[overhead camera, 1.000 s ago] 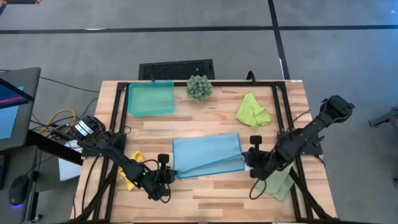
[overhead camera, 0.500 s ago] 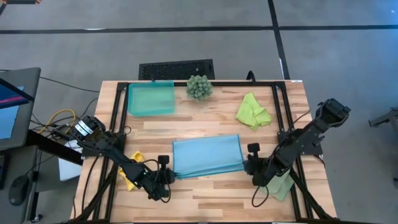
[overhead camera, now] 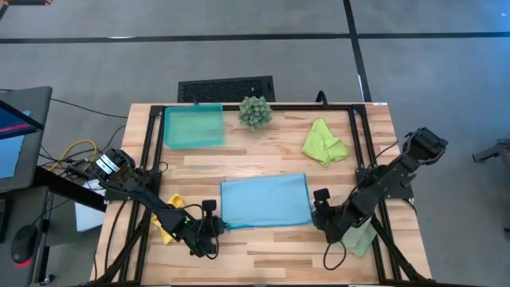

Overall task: Fold microfiber towels
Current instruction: Fold the blue microfiber cloth

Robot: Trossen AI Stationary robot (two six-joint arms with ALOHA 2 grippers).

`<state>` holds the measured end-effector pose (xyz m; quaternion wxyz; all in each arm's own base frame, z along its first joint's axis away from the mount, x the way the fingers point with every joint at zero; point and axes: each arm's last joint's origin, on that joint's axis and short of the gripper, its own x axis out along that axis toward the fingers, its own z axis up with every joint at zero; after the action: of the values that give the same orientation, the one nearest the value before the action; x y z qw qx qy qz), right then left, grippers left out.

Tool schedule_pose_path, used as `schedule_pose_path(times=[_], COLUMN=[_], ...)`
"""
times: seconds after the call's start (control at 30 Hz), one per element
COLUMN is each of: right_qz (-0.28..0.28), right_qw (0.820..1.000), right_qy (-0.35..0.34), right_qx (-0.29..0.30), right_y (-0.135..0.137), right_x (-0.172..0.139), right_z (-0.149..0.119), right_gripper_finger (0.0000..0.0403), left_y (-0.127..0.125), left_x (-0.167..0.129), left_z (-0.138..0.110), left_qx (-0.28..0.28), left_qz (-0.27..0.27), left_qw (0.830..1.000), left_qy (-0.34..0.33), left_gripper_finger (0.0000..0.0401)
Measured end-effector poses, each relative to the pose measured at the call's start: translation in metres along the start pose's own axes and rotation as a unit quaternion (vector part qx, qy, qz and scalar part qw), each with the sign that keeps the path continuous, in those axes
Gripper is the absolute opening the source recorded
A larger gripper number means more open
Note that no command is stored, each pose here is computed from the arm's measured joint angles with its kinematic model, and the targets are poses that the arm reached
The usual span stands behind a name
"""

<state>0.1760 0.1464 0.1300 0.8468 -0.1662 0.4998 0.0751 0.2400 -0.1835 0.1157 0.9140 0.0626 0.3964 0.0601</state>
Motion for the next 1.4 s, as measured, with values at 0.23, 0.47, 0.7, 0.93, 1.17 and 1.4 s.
schedule_pose_path(times=[0.23,0.47,0.7,0.93,1.17,1.4], right_qz=[0.023,0.026,-0.024,-0.034,-0.025,-0.025], right_qw=[0.999,0.998,0.995,0.995,0.996,0.997], right_qy=[-0.031,-0.028,-0.008,-0.012,-0.041,-0.047], right_qx=[-0.002,-0.056,-0.092,-0.091,-0.079,-0.059], right_y=[-0.004,0.004,0.01,0.009,0.005,0.0], right_x=[-0.014,-0.007,0.012,0.01,-0.004,-0.007], right_z=[0.005,0.004,-0.001,0.0,0.004,0.007], right_gripper_finger=[0.018,0.016,0.0109,0.0028,0.0024,0.0054], left_y=[-0.006,-0.006,-0.005,-0.005,-0.005,-0.007], left_x=[-0.003,-0.004,-0.004,-0.004,-0.004,-0.004], left_z=[0.013,0.014,0.013,0.013,0.013,0.013], left_qx=[-0.01,0.001,0.006,0.006,0.004,-0.004], left_qz=[-0.017,-0.013,-0.009,-0.009,-0.01,-0.031], left_qw=[1.0,1.0,1.0,1.0,1.0,0.999], left_qy=[-0.013,-0.006,0.001,0.0,-0.003,0.008], left_gripper_finger=[0.0089,0.0116,0.0095,0.0053,0.0005,0.0007])
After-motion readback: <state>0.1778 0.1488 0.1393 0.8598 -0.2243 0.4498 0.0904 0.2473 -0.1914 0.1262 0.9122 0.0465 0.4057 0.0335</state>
